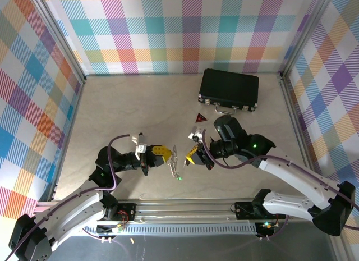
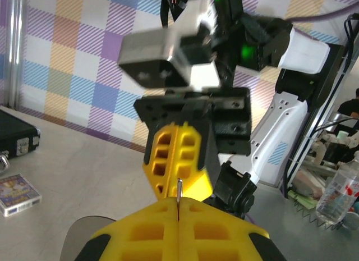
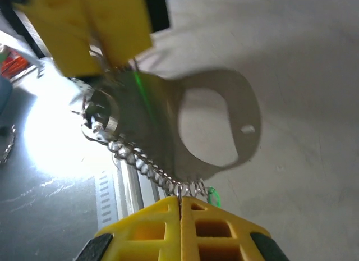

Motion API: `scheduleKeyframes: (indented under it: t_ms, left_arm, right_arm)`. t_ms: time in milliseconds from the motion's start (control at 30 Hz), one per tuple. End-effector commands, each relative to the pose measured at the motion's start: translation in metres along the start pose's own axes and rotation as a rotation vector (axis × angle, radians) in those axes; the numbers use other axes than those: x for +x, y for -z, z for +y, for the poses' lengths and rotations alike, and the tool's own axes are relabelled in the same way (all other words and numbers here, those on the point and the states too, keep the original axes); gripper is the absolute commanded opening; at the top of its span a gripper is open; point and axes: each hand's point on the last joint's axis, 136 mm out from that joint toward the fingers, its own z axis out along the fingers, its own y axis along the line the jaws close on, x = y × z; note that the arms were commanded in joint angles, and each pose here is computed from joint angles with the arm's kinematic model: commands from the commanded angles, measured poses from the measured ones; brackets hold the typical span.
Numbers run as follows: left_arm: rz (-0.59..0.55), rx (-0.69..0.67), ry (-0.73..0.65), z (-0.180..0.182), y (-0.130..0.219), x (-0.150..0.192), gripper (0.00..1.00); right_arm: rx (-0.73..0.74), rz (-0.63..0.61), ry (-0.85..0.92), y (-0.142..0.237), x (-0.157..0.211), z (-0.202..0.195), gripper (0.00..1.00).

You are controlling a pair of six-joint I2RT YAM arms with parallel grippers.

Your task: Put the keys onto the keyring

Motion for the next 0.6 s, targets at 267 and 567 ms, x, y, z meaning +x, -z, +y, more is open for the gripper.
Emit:
scheduleKeyframes:
  t_ms: [267,567]
  left_arm:
    - [0.125,-0.014,-0.143,-0.015,-0.012,-0.004,0.0]
    - [0.171,-0.022,-0.202,-0.016,-0.016,0.0,0.0]
  right_arm:
    - [-0.074,0.11,0.224,0.027,-0.022,0.028,0.0]
    - [-0.096,0.144,0.263,0.028,-0.016,0.04,0.0]
